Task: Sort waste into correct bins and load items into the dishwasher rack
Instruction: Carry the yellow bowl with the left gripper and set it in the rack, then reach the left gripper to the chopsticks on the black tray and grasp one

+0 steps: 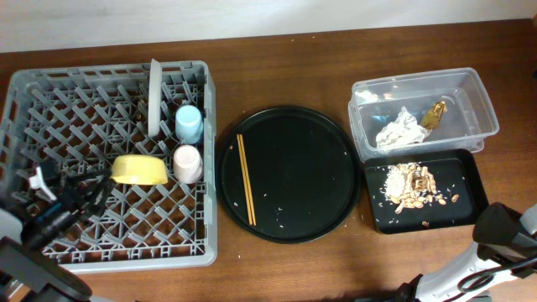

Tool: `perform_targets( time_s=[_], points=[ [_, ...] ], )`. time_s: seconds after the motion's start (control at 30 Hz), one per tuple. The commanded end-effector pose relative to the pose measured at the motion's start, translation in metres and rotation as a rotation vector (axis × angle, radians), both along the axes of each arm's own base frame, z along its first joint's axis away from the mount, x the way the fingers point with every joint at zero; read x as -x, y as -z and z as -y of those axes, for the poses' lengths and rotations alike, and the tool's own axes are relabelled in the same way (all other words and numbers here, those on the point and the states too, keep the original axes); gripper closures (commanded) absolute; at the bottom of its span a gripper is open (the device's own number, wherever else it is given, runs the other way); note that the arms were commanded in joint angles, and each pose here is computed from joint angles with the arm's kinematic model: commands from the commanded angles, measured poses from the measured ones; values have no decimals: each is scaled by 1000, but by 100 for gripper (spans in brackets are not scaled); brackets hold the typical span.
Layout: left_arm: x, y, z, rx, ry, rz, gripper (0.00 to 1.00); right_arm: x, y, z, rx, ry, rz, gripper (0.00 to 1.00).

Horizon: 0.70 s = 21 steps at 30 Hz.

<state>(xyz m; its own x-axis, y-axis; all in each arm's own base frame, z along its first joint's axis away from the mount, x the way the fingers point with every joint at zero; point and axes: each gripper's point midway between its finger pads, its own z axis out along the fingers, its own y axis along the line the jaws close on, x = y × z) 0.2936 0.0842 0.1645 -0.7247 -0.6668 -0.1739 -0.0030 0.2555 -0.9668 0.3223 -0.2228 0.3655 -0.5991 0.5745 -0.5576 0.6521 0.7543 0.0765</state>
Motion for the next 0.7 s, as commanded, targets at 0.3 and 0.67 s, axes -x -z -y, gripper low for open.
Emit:
perform_targets(
  time_s=[0.3,0.67],
  points=[
    [23,-104,19,-207,-21,173,62,2,1,2,3,7,-9,1],
    [14,-134,122,-908,71,-29,86,2,1,2,3,7,-9,1]
  ],
)
